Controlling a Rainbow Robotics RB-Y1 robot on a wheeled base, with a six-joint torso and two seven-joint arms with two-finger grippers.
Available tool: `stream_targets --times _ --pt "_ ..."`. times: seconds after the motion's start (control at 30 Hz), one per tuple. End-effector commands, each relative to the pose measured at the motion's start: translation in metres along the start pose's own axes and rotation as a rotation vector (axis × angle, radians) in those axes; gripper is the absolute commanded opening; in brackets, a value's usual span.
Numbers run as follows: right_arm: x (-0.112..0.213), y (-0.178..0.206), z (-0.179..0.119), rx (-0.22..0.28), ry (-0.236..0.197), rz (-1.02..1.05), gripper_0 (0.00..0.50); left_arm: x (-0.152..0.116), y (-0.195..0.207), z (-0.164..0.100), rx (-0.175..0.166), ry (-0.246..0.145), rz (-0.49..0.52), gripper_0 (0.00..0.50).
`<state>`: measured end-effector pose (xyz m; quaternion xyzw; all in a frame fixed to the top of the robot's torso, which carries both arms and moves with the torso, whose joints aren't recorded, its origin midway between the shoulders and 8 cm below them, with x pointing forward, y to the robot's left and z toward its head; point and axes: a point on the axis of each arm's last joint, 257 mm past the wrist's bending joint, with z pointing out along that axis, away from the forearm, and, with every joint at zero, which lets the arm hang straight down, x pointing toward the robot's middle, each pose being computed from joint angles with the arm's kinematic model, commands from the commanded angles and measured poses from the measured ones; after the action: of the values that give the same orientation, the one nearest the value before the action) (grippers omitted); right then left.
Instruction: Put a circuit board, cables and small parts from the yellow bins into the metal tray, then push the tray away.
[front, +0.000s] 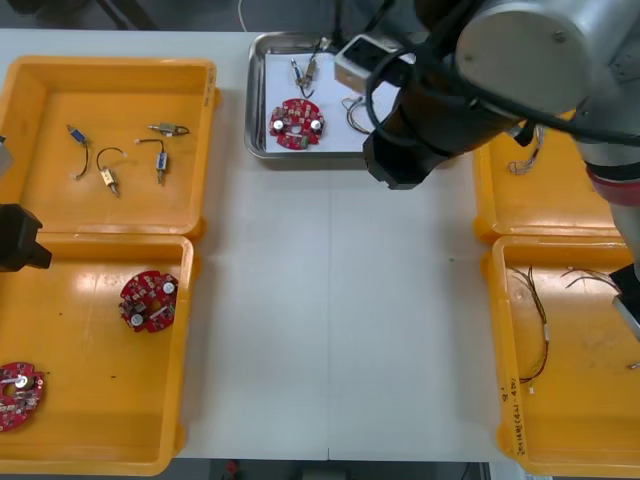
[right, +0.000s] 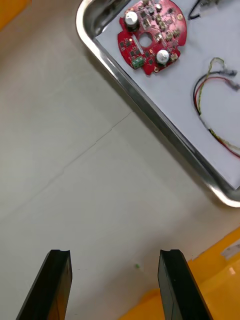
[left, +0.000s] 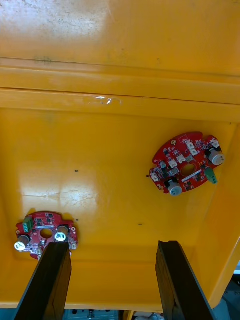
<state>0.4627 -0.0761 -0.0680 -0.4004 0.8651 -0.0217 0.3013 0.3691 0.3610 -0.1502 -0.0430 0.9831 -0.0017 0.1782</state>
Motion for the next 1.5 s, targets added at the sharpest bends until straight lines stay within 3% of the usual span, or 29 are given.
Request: stream_targets --times 0.03,0.17,0.33,0.6,0.8,1.03,1.13,1.5 --pt "0.02 -0.035 -0.023 0.021 -0.044 0.159 0.5 -0.002 0.014 -0.014 -0.045 -0.023 0.026 0.5" --pt "0.041 -0.062 -0.039 0.055 -0.069 0.267 0.5 -0.002 0.014 -0.014 -0.045 -0.023 0.026 0.5" --pt "0.081 -0.093 -0.054 0.083 -0.053 0.401 0.5 -0.002 0.014 -0.014 -0.045 -0.023 0.026 0.5" --pt "0.157 -0.156 -0.084 0.183 -0.036 0.614 0.5 -0.002 0.014 -0.014 -0.045 -0.023 0.026 0.5" --pt "0.203 -0.186 -0.096 0.202 -0.032 0.77 0.5 -0.002 0.014 -0.014 -0.045 -0.023 0.026 0.5" --pt "0.246 -0.195 -0.099 0.233 0.007 0.865 0.5 -0.002 0.014 -0.014 -0.045 -0.023 0.026 0.5" --pt "0.273 -0.193 -0.094 0.248 0.053 0.902 0.5 -0.002 0.014 -0.014 -0.045 -0.023 0.026 0.5" --pt "0.319 -0.174 -0.081 0.224 0.144 0.954 0.5 -0.002 0.014 -0.014 -0.045 -0.023 0.026 0.5"
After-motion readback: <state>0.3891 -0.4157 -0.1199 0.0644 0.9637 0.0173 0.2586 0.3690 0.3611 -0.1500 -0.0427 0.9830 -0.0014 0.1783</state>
